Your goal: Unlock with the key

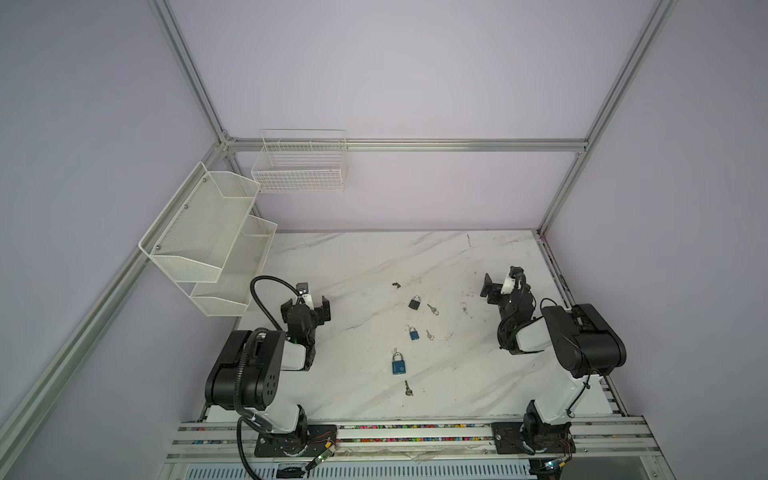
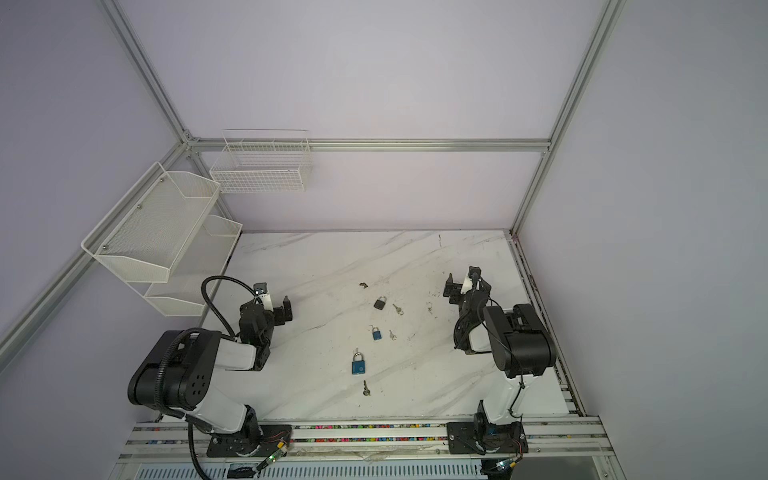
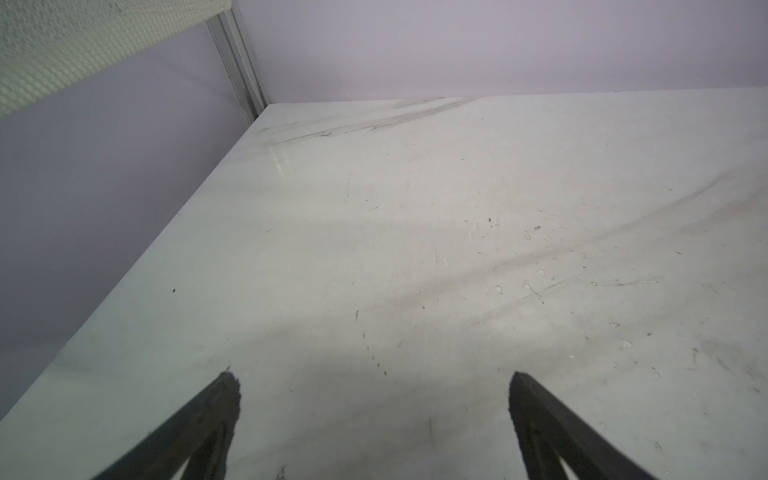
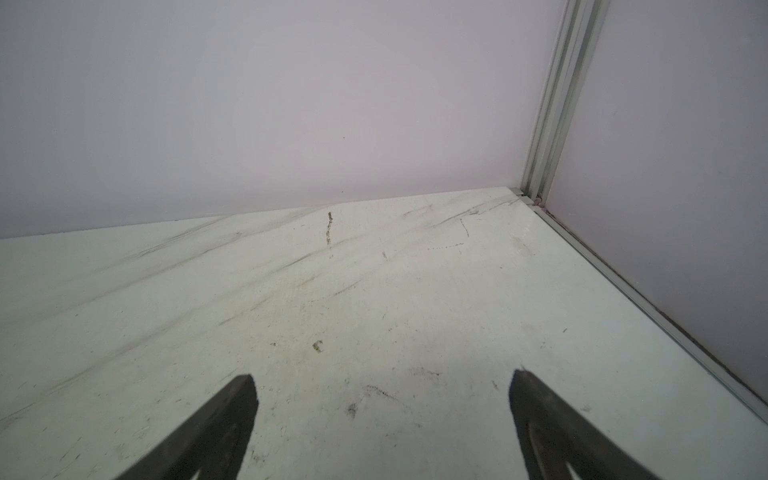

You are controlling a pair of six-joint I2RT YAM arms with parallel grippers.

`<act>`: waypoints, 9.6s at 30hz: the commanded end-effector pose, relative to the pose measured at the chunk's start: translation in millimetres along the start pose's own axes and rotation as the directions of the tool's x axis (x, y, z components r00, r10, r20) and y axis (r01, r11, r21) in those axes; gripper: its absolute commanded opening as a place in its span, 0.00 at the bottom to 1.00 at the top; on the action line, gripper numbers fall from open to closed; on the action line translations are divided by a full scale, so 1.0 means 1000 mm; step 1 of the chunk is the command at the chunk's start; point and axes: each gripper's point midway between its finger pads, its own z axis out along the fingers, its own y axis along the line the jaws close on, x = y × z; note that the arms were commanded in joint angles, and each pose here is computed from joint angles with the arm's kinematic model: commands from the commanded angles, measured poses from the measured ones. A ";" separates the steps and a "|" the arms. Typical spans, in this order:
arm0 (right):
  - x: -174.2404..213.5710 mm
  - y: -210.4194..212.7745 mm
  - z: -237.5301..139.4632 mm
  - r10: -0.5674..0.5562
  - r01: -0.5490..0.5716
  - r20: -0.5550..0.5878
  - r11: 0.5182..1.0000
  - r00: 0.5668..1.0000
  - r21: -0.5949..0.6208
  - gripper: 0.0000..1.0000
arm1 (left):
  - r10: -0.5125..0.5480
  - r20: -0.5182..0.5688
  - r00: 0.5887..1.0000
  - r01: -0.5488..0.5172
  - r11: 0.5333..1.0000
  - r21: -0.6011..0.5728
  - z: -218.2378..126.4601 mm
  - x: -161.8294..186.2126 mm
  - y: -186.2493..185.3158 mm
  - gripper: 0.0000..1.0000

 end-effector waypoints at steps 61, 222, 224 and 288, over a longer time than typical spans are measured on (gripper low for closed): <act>-0.029 -0.001 -0.010 -0.006 0.007 0.099 1.000 0.995 -0.004 0.98 | -0.017 0.130 0.991 0.016 1.000 0.014 -0.011 -0.051 0.002 1.00; 0.112 0.209 -0.087 -0.328 0.070 -0.747 0.932 0.578 -0.355 0.04 | -0.445 -0.476 0.758 0.649 0.584 0.487 -0.131 -0.091 -0.232 1.00; 0.108 0.210 -0.089 -0.332 0.066 -0.741 0.929 0.584 -0.364 0.02 | -0.446 -0.480 0.755 0.653 0.580 0.488 -0.132 -0.091 -0.232 1.00; -0.078 0.273 -0.183 -0.088 -0.440 -0.596 0.592 0.798 -0.675 0.00 | -0.454 -0.488 0.745 0.632 0.246 0.735 -0.179 -0.185 -0.300 0.17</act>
